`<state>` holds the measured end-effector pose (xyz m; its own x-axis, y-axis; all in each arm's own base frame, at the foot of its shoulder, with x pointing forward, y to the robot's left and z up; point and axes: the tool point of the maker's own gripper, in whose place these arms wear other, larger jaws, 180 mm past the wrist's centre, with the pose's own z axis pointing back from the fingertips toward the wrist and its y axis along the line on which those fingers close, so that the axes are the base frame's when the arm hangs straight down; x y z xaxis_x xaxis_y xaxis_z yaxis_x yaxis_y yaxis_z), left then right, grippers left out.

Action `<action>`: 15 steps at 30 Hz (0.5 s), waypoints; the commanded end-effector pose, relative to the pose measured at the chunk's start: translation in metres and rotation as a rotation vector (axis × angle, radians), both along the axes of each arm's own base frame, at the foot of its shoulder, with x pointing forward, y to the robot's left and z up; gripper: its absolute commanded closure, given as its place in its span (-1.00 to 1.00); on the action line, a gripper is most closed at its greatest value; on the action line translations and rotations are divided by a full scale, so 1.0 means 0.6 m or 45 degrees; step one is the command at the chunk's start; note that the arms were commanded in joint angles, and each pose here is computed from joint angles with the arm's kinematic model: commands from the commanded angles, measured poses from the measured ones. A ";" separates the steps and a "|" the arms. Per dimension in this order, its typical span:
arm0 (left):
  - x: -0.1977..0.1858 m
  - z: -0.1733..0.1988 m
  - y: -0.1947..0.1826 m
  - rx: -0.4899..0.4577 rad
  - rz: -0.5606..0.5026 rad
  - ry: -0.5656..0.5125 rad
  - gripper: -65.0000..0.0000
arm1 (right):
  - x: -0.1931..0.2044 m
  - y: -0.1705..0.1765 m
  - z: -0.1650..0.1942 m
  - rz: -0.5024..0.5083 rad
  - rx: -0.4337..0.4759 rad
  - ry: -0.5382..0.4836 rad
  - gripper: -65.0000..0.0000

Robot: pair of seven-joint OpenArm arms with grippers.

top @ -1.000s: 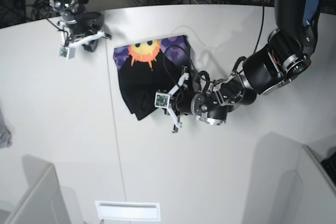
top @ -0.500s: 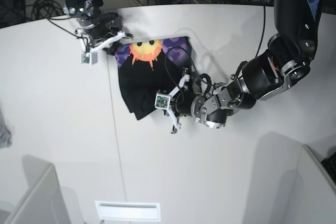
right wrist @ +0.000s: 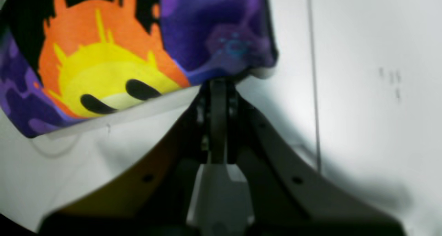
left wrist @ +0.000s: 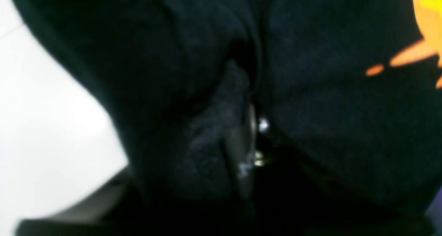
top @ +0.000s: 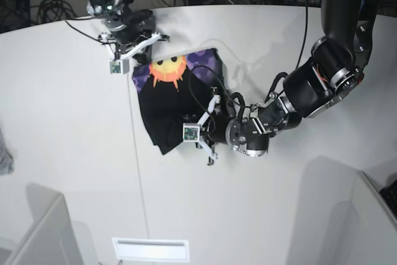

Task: Fold the T-shirt properly
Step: 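Drag and rotate the folded shirt with the left gripper to straighten it, then release the shirt and pull the left gripper away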

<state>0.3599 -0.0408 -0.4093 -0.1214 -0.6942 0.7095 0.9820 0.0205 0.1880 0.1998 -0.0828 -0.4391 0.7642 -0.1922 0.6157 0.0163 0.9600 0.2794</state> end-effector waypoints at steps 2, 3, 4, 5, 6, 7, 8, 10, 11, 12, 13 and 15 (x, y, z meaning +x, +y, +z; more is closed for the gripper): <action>0.036 0.062 -0.027 -0.062 -0.004 -0.075 0.07 | -0.002 0.000 0.002 0.008 0.001 0.006 1.00; 0.037 0.067 -0.028 -0.061 -0.002 -0.077 -0.05 | -0.002 0.000 0.002 0.008 0.001 0.006 1.00; 0.042 0.077 -0.030 -0.062 0.002 -0.089 -0.19 | -0.002 0.000 0.002 0.008 0.001 0.006 1.00; 0.044 0.083 -0.032 -0.067 0.003 -0.094 -0.28 | -0.002 0.000 0.002 0.008 0.001 0.006 1.00; 0.049 0.094 -0.036 -0.088 0.015 -0.098 -0.37 | -0.005 0.004 0.001 0.015 0.004 0.011 1.00; 0.062 0.111 -0.036 -0.124 0.049 -0.105 -0.44 | -0.008 0.006 0.000 0.018 0.006 0.017 1.00; 0.076 0.130 -0.036 -0.165 0.088 -0.109 -0.48 | -0.010 0.008 0.000 0.022 0.008 0.019 1.00; 0.100 0.170 -0.036 -0.248 0.164 -0.116 -0.50 | -0.012 0.009 0.001 0.021 0.010 0.019 1.00; 0.112 0.192 -0.035 -0.288 0.206 -0.118 -0.50 | -0.013 0.007 0.000 0.017 0.008 0.021 1.00; 0.123 0.218 -0.033 -0.332 0.244 -0.124 -0.50 | -0.013 0.005 -0.001 0.012 0.006 0.023 1.00; 0.132 0.242 -0.030 -0.376 0.280 -0.126 -0.50 | -0.014 0.004 -0.001 0.010 0.005 0.025 1.00; 0.148 0.281 0.003 -0.461 0.393 -0.109 -0.50 | -0.017 0.001 -0.002 0.010 0.001 0.029 1.00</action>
